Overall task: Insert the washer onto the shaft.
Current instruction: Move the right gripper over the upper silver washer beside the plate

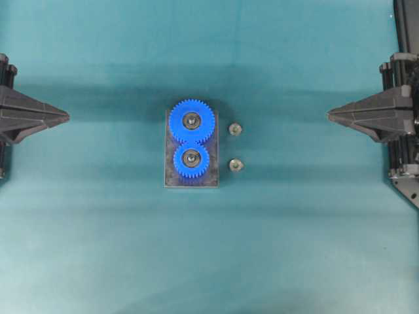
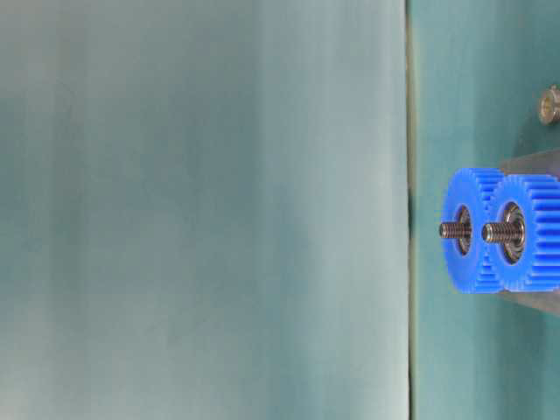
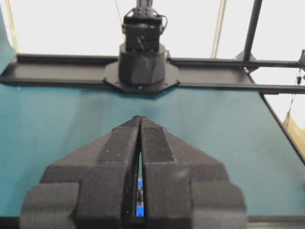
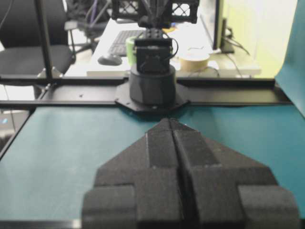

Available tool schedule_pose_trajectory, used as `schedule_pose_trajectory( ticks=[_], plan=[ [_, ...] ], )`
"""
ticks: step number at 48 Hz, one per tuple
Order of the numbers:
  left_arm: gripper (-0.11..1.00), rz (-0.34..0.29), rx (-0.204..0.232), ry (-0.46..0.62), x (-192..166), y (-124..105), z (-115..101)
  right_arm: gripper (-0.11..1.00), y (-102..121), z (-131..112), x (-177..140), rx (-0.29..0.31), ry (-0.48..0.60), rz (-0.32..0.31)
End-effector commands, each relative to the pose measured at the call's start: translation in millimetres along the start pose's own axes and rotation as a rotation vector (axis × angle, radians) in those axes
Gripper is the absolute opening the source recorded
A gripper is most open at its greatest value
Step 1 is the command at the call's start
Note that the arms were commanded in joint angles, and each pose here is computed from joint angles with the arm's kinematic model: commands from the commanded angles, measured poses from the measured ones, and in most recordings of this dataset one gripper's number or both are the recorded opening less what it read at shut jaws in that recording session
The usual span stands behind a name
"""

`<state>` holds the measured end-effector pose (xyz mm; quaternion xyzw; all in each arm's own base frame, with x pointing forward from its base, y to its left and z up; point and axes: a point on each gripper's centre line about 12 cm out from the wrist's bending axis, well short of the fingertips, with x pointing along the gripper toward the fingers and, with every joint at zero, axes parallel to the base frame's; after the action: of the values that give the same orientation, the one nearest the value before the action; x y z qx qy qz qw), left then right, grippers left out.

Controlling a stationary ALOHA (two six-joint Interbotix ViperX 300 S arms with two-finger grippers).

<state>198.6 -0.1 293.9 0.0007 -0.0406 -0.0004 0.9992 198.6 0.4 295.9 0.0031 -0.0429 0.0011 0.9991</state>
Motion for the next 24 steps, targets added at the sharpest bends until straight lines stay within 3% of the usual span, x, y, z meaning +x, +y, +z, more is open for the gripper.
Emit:
schedule_pose_trajectory(
  ticks=[1, 10, 24],
  plan=[
    [0.0, -0.012, -0.004, 0.006, 3, -2, -1, 0.01, -2, -3, 1, 0.009, 0.008, -0.013],
    [0.0, -0.01, -0.004, 0.029, 9, -2, -2, 0.01, -10, -11, 0, 0.179, 0.061, -0.07],
    [0.0, 0.009, -0.004, 0.204, 26, 2, -20, 0.01, -21, -21, 12, 0.2, 0.332, -0.127]
  ],
)
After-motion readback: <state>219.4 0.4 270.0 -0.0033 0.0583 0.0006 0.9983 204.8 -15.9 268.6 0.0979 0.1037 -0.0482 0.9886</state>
